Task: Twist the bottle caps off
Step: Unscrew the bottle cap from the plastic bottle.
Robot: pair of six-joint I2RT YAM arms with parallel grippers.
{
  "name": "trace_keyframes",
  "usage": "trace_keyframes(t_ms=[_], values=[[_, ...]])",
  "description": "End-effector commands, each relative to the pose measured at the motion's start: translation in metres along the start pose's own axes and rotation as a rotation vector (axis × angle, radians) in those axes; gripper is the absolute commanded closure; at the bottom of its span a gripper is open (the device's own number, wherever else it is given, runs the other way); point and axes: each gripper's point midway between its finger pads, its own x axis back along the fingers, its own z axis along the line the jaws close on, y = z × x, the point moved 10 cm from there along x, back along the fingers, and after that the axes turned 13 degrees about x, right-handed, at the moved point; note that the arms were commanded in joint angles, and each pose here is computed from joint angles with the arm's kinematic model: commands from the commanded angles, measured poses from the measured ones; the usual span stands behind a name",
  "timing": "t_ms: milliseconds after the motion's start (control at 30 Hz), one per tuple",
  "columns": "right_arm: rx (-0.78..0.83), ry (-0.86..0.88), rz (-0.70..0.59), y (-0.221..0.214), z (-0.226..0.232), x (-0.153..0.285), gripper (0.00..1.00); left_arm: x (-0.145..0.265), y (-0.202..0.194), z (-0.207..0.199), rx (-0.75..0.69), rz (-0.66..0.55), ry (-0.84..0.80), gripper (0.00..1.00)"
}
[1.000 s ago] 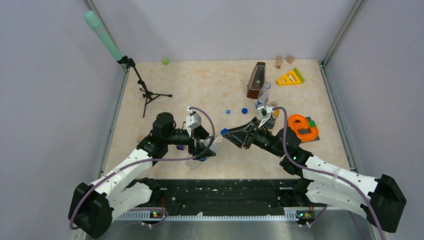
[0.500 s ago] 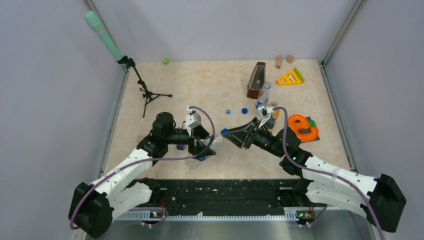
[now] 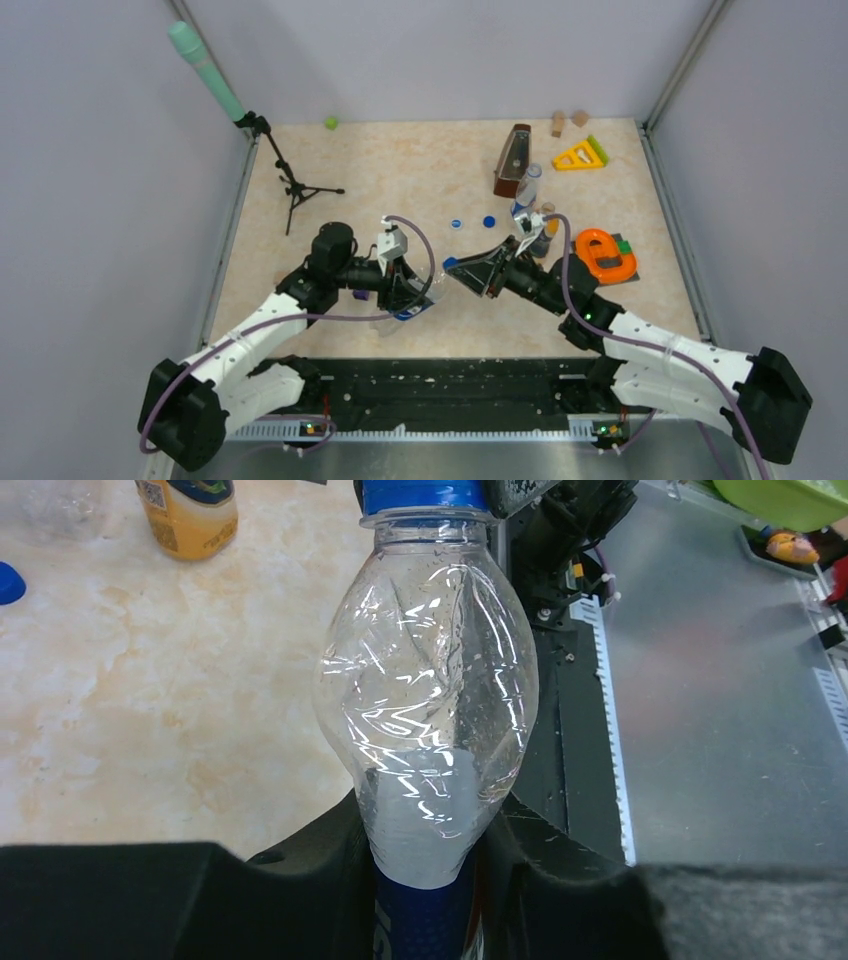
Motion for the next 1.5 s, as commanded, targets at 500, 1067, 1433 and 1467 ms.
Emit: trace_keyframes(t_ms=[500, 1067, 1433, 1467], values=[[0.005, -0.050, 0.243, 0.022, 0.009, 0.029, 0.47, 0.012, 0.024, -0.011, -0.501, 0.202, 0.419, 1.00], [-0.106, 0.029, 0.257, 0.018, 0.003, 0.019, 0.51, -0.004, 0.017, -0.020, -0.731, 0.209, 0.391, 1.00], [-0.098, -0.019, 0.283, 0.011, -0.006, 0.018, 0.52, -0.001, 0.017, -0.019, -0.754, 0.205, 0.440, 1.00], [-0.099, -0.033, 0.280, 0.011, -0.008, 0.018, 0.51, 0.000, 0.018, -0.019, -0.756, 0.202, 0.443, 1.00]])
